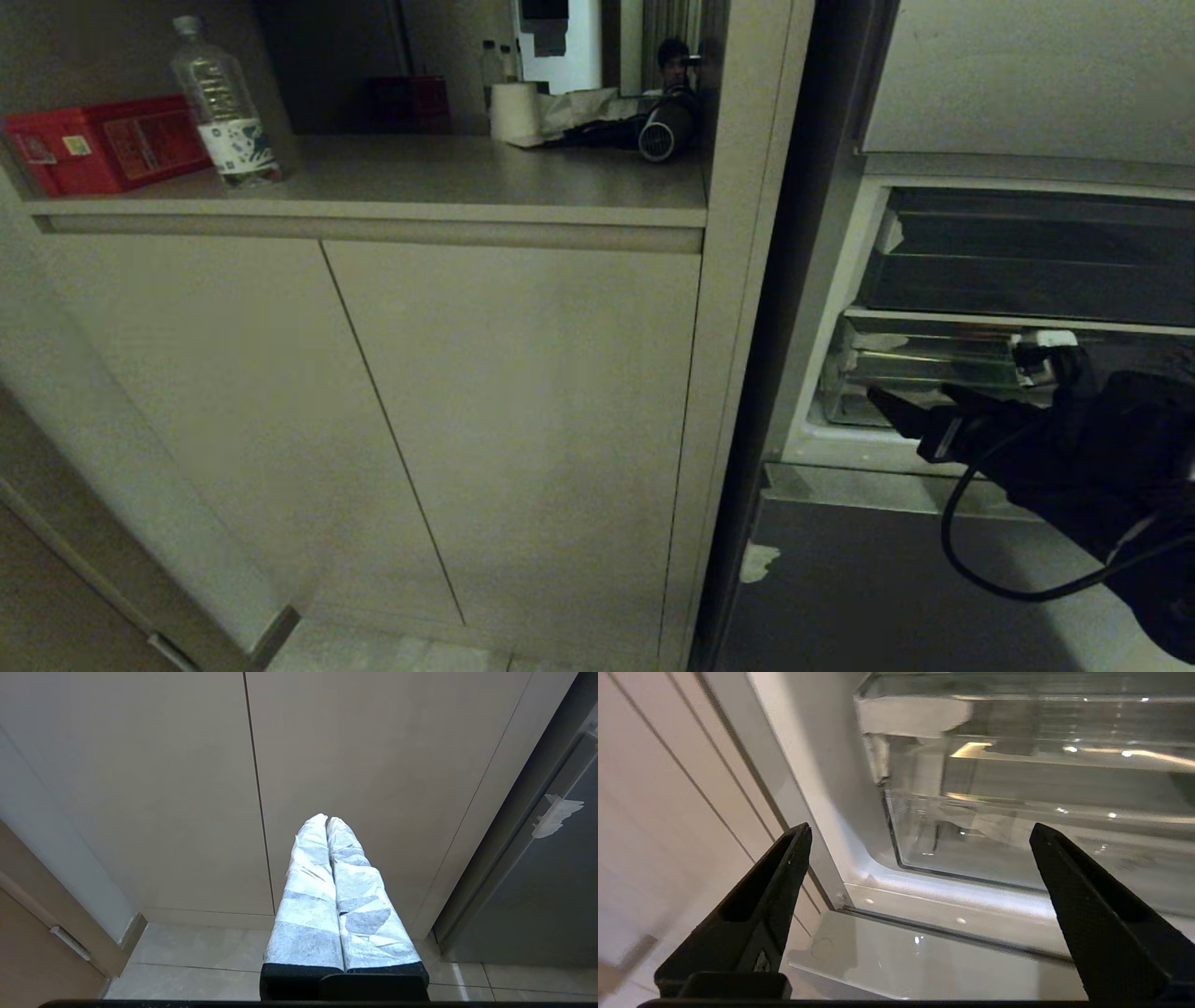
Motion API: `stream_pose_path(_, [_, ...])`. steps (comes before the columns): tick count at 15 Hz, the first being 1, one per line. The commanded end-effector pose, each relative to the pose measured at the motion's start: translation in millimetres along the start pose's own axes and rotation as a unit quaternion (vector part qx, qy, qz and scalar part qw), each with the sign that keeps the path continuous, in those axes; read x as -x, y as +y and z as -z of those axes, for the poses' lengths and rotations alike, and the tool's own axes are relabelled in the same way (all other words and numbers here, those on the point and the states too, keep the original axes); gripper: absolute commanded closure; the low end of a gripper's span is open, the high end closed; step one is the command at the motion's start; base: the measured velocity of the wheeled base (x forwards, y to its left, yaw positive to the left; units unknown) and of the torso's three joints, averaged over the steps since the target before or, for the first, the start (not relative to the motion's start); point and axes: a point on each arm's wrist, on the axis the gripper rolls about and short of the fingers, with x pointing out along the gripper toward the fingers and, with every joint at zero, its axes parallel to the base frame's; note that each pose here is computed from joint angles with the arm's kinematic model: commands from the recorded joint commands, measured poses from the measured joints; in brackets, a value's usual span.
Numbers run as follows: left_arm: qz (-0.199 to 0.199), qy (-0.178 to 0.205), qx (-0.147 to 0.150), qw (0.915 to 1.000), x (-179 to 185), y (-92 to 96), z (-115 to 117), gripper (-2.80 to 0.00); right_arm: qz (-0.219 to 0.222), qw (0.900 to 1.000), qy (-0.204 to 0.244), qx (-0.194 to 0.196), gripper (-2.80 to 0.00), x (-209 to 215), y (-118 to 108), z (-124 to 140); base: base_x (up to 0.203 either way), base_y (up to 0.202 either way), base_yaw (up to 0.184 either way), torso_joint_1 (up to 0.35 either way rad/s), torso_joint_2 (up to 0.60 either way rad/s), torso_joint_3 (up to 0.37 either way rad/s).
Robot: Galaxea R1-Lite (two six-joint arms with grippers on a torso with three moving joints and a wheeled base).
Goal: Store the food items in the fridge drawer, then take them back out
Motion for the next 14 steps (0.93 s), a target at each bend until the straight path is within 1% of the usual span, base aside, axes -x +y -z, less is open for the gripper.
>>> stream_pose_path(1, [0.000,0.000,0.000,1.0000,0.0,0.0,0.0,0.00,-0.006,1.000,0.001,0.024,-2.80,-9.9,2.3,9.0,0.000,0.000,0.000,0.000,0.00,0.000])
stream_pose_path(5, [0.000,0.000,0.000,1.0000,0.0,0.0,0.0,0.00,0.026,0.998,-0.037,0.048,-2.80,-35.5,12.2,15.4,0.000,0.000,0.000,0.000,0.00,0.000])
stream_pose_path(7, [0.000,-0.001,0.000,1.0000,0.1,0.0,-0.3,0.00,0.048,0.997,-0.041,0.050,-2.80,-40.2,16.6,16.3,0.000,0.000,0.000,0.000,0.00,0.000])
stream_pose_path(11, [0.000,0.000,0.000,1.0000,0.0,0.0,0.0,0.00,0.055,0.996,-0.046,0.049,-2.80,-42.3,18.0,15.1,0.000,0.000,0.000,0.000,0.00,0.000])
stream_pose_path(14, [0.000,0.000,0.000,1.0000,0.0,0.0,0.0,0.00,0.072,0.995,-0.058,0.046,-2.80,-49.6,17.8,12.4,0.000,0.000,0.000,0.000,0.00,0.000])
